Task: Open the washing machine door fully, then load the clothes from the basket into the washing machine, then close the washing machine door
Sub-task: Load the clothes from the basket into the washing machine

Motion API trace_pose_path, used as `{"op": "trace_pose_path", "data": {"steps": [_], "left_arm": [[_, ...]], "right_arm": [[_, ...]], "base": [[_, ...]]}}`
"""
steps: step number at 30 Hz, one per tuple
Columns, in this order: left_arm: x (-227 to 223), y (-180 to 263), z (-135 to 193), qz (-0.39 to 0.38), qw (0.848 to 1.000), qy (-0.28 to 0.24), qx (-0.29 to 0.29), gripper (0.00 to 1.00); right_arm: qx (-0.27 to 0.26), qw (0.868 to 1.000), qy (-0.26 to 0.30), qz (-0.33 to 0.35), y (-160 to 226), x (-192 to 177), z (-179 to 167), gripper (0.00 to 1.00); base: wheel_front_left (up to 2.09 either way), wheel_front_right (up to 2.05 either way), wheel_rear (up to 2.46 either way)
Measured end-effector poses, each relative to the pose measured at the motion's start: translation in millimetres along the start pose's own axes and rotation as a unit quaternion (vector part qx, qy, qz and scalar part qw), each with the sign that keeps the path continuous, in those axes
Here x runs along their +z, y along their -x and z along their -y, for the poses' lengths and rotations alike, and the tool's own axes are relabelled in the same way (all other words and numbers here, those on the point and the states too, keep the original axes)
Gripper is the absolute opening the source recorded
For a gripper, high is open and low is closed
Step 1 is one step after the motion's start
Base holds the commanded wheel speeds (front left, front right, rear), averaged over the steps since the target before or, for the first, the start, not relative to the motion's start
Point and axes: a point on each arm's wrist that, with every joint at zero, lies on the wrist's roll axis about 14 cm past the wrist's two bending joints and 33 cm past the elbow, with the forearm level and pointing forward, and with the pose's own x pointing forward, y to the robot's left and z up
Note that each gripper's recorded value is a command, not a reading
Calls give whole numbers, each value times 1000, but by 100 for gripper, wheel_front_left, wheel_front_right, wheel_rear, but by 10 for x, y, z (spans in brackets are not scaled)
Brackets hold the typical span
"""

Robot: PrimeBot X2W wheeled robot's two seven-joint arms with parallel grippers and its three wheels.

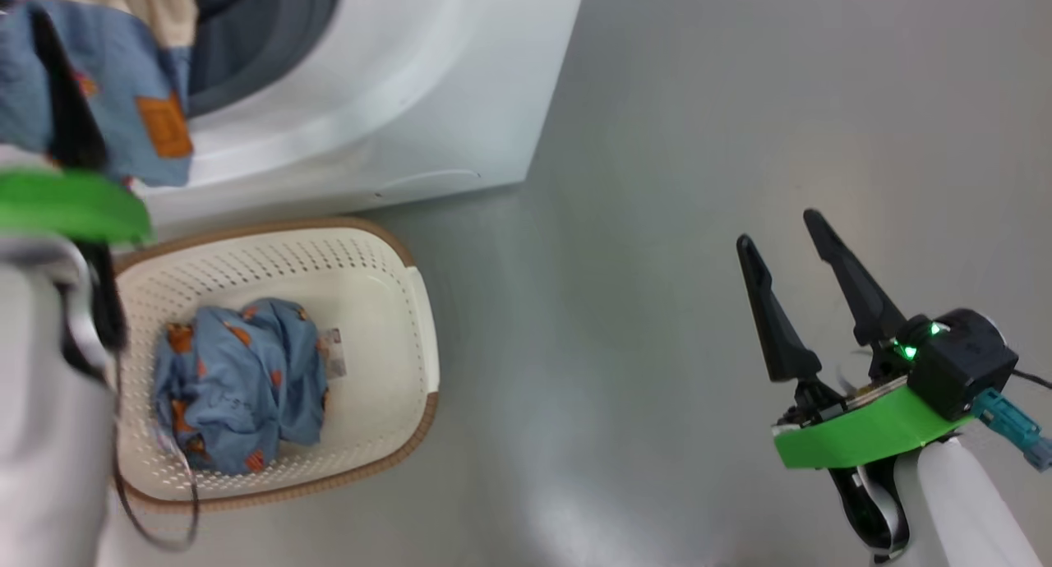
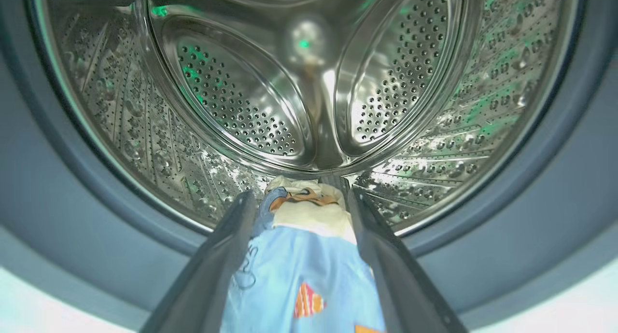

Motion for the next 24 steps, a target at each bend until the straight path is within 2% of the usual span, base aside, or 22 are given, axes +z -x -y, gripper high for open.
{"op": "trace_pose_path", "data": {"steps": [14, 24], "left_arm": [[74, 1358, 60, -15, 1000, 4, 15, 100], [213, 1994, 82, -21, 1000, -3, 19, 100]], "right_arm": [[13, 1000, -1, 11, 265, 187, -173, 100], [29, 999, -1, 18, 507, 330, -363, 100]], "base": [[0, 0, 0], [0, 0, 0]]}}
